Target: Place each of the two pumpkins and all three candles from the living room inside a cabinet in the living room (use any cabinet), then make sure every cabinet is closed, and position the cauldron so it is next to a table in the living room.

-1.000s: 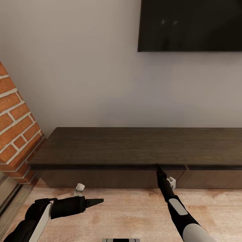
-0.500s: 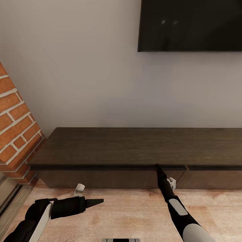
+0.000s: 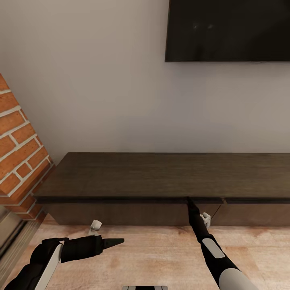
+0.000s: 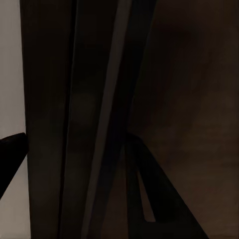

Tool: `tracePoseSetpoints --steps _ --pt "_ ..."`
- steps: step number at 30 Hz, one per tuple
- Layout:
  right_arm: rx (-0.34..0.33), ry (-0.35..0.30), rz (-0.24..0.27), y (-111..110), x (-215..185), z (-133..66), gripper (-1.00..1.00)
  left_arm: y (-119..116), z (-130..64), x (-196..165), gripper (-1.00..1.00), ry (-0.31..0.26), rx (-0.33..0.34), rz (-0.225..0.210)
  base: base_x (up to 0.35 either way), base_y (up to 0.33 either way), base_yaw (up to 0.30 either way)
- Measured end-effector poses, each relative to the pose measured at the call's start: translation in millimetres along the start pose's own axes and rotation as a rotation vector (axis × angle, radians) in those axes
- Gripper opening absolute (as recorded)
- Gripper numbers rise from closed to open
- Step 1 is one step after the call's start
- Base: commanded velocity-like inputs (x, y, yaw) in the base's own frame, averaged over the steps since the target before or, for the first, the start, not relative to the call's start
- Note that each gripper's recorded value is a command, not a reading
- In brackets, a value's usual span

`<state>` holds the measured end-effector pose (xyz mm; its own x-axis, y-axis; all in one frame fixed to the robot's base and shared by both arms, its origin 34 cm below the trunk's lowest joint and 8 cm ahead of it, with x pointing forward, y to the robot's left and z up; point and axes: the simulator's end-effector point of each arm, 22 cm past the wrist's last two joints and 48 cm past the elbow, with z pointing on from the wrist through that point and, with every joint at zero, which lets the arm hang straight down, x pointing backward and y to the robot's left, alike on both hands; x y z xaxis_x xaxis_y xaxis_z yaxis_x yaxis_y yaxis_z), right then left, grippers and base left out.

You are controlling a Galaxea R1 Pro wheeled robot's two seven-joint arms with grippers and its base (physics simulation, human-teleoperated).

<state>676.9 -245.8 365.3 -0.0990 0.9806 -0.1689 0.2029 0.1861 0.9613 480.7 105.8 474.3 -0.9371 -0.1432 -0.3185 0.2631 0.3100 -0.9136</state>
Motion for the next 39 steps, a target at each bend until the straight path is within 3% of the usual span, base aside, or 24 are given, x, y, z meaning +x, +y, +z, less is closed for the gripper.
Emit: tracePoseSetpoints --steps 39 --pt "-0.002 -0.004 -0.018 1.7 -0.6 0.9 -1.0 -0.4 0.0 -0.1 1.0 -0.001 0.001 0.0 -0.01 0.0 0.0"
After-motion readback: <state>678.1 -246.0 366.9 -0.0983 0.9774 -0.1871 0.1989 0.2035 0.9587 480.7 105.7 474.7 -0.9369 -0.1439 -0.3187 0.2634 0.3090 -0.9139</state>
